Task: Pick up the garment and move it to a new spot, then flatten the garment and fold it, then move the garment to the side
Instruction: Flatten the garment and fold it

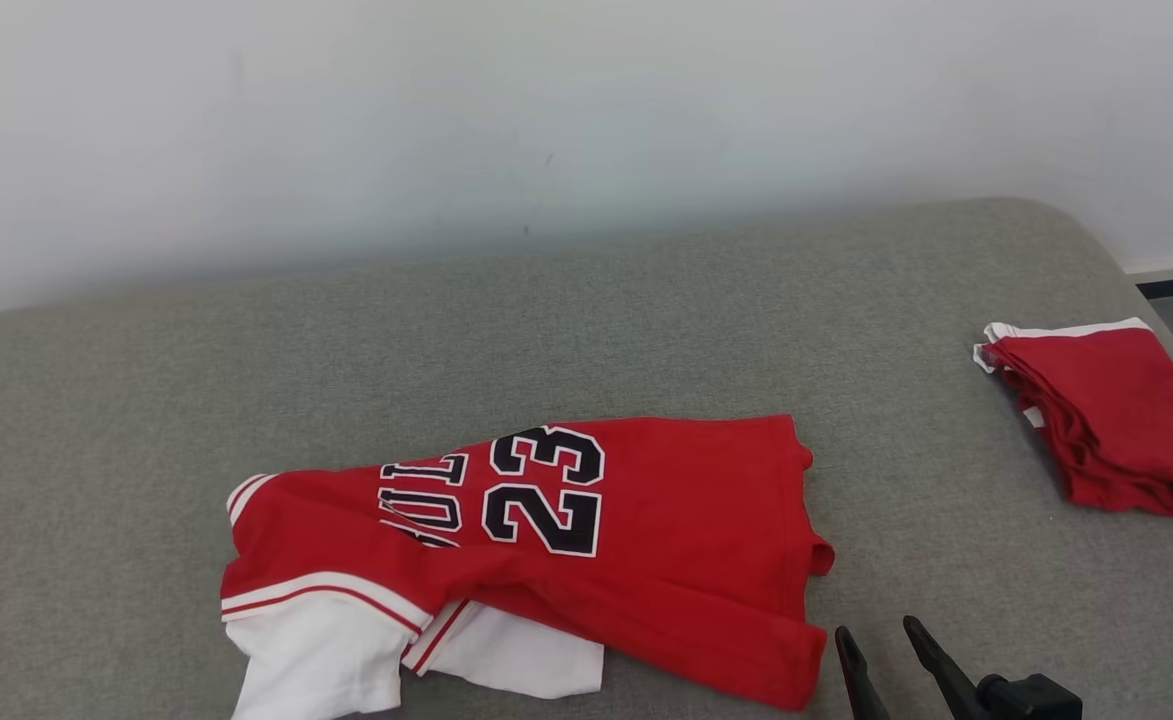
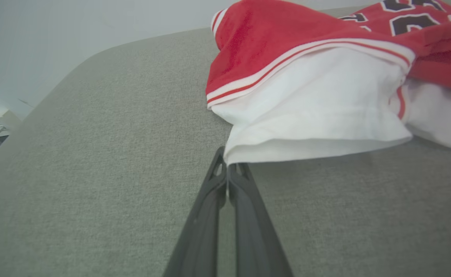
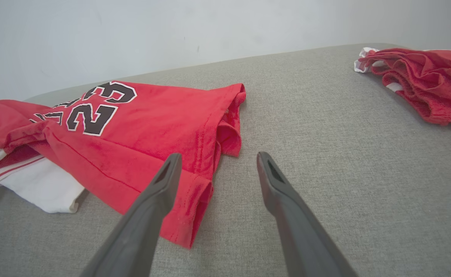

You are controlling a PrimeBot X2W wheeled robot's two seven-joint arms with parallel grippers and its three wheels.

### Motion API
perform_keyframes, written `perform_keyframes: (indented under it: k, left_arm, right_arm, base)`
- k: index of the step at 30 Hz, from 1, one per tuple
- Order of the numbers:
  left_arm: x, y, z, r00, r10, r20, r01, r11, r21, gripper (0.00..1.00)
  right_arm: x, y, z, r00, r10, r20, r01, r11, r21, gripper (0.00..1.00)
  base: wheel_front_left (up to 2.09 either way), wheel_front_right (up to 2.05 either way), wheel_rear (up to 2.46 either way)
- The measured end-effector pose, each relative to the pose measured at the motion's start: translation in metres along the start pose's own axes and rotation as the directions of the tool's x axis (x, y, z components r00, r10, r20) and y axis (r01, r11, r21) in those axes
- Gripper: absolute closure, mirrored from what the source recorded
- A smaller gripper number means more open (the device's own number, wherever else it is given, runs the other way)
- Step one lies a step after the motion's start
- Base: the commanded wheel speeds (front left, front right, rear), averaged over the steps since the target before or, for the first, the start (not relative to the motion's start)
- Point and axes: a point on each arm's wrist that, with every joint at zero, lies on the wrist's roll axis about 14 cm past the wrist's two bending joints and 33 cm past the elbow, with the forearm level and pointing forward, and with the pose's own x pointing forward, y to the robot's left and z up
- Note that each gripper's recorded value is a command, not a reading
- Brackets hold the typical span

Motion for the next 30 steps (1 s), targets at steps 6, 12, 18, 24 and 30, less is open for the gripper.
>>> perform_keyframes:
  k: [6,12,18,24,30]
  left_arm:
    - [-0.022,0.009,-0.016,0.999,0.027,-0.039,-0.027,1.000,-0.001,1.00]
    - [-0.038,0.012,-0.034,0.995,0.051,-0.090,-0.051,0.999,-0.001,1.00]
    - [-0.042,0.016,-0.040,0.991,0.080,-0.108,-0.080,0.997,-0.001,0.00]
    - [-0.042,0.041,-0.026,0.985,0.160,-0.063,-0.163,0.986,-0.041,0.00]
    - [-0.037,0.065,0.031,0.974,0.188,0.128,-0.169,0.975,-0.143,0.00]
  right_arm:
    - [0.002,0.005,-0.003,1.000,0.019,-0.010,-0.019,1.000,-0.003,0.00]
    - [0.004,0.008,-0.001,0.999,0.031,-0.009,-0.031,0.999,-0.007,0.00]
    - [0.005,0.009,-0.002,0.999,0.034,-0.011,-0.035,0.999,-0.007,0.00]
    - [0.006,0.008,-0.001,0.999,0.032,-0.011,-0.033,0.999,-0.009,0.00]
    - [0.010,0.007,0.003,0.999,0.034,-0.005,-0.034,0.999,-0.015,0.00]
  base:
    - [0.00,0.00,0.00]
    - [0.00,0.00,0.00]
    - [0.00,0.00,0.00]
    - [0.00,0.00,0.00]
    - [0.00,0.00,0.00]
